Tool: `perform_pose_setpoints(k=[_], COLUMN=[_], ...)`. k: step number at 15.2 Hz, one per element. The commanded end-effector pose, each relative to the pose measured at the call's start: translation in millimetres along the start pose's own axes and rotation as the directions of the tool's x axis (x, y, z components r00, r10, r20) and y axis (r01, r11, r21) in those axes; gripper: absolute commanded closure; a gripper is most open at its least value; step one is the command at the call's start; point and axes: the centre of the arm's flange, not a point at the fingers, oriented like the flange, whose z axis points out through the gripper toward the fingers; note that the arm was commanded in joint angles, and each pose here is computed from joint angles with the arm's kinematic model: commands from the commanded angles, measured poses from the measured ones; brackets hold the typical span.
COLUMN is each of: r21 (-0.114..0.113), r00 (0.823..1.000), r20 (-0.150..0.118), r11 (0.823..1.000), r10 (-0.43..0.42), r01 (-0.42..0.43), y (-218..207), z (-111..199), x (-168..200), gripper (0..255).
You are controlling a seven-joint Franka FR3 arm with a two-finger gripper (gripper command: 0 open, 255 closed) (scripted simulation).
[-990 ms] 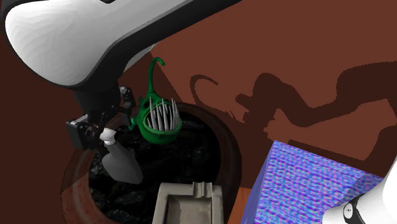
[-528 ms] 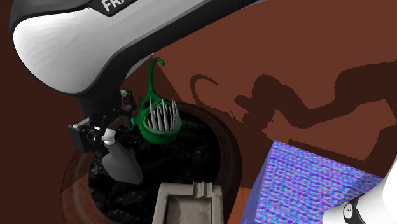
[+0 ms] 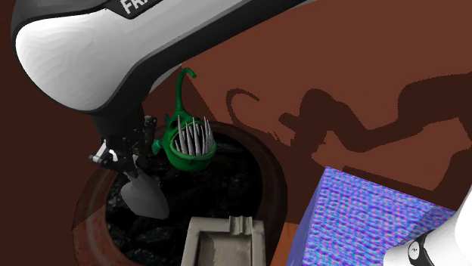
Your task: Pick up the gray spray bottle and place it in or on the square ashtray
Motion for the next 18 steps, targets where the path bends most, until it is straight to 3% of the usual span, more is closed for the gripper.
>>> perform_pose_setpoints(k=[1, 3, 18], r21=[0.0, 0.0, 0.0], r00=[1.0, 1.0, 1.0], r20=[0.0, 0.0, 0.0], r11=[1.0, 1.0, 1.0], r10=[0.0, 0.0, 0.0], r01=[0.0, 0.0, 0.0], y=[0, 0, -5], z=[0, 0, -79], x=[0, 0, 4], gripper=[255, 255, 255])
